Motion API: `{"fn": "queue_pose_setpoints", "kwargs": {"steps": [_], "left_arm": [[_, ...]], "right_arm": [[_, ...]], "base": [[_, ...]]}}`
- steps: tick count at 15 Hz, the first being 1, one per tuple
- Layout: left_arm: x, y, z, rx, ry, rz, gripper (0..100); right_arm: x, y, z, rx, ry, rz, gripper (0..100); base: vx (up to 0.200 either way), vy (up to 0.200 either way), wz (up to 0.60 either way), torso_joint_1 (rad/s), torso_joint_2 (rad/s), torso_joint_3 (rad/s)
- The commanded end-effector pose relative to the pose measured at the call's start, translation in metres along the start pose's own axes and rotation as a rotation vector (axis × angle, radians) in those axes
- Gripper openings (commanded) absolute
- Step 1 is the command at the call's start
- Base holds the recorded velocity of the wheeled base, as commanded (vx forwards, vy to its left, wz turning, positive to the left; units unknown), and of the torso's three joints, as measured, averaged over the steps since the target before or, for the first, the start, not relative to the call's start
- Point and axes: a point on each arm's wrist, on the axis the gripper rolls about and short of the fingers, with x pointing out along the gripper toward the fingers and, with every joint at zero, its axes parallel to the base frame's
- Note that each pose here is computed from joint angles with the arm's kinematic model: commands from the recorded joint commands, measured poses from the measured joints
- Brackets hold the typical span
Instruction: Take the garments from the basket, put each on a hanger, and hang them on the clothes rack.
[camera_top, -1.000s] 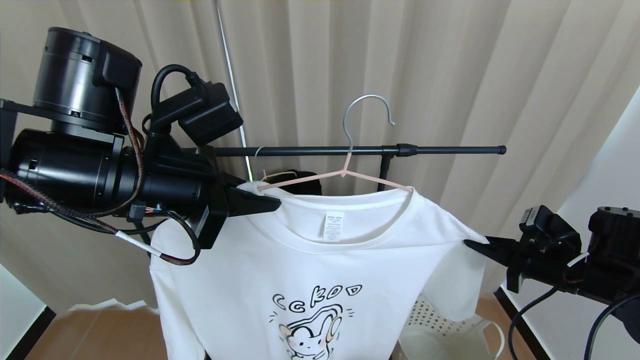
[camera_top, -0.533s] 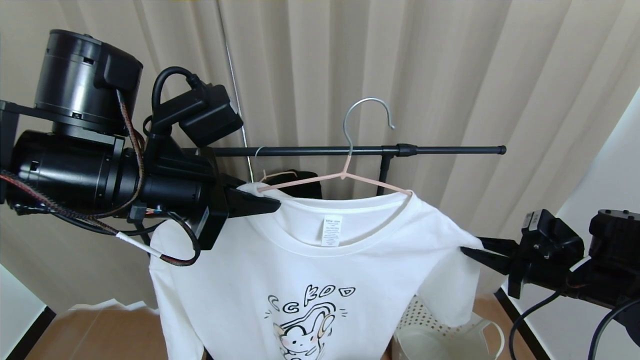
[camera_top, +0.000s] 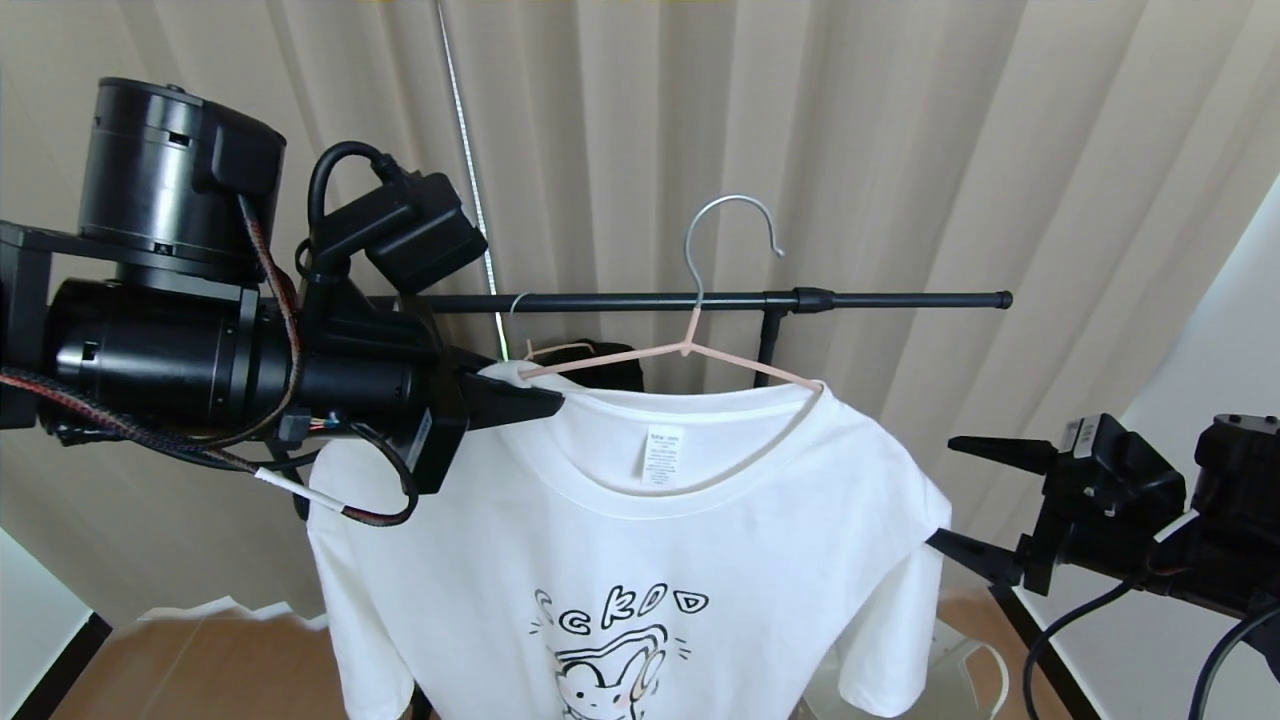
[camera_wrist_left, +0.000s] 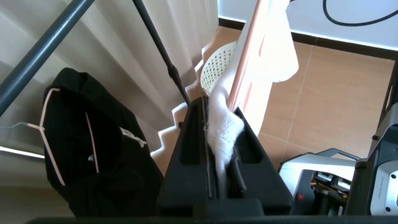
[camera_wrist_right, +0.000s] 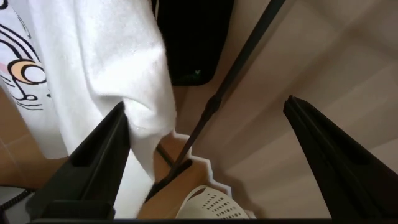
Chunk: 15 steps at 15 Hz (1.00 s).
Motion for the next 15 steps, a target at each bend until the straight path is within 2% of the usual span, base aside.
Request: {"fn": "queue_pose_setpoints", "kwargs": {"steps": [1,7,10,15], "left_arm": [[-0.002,-0.001,-0.001,-0.016,0.012,0.022,0],[-0.004,0.005,-0.007,-0.044,0.021,0.054,0],[-0.001,0.007,-0.009,-0.059,0.007,0.072,0],[-0.001,0.005,-0.015,-0.091,0.035,0.101,0]], "right_arm": [[-0.004,0.001,0.006,-0.017,-0.021,-0.001,100],[-0.007,0.002,0.010,-0.026,-0.045,0.017,100],[-0.009,0.003,0.012,-0.028,-0.096,0.103,100],[-0.018,0.003,0.019,-0.013,-0.160,0.179,100]], "base": [[0.000,0.000,0.00,0.000,0.00,0.000],[0.000,0.000,0.00,0.000,0.00,0.000],[0.000,0.000,0.00,0.000,0.00,0.000],[0.000,0.000,0.00,0.000,0.00,0.000]]}}
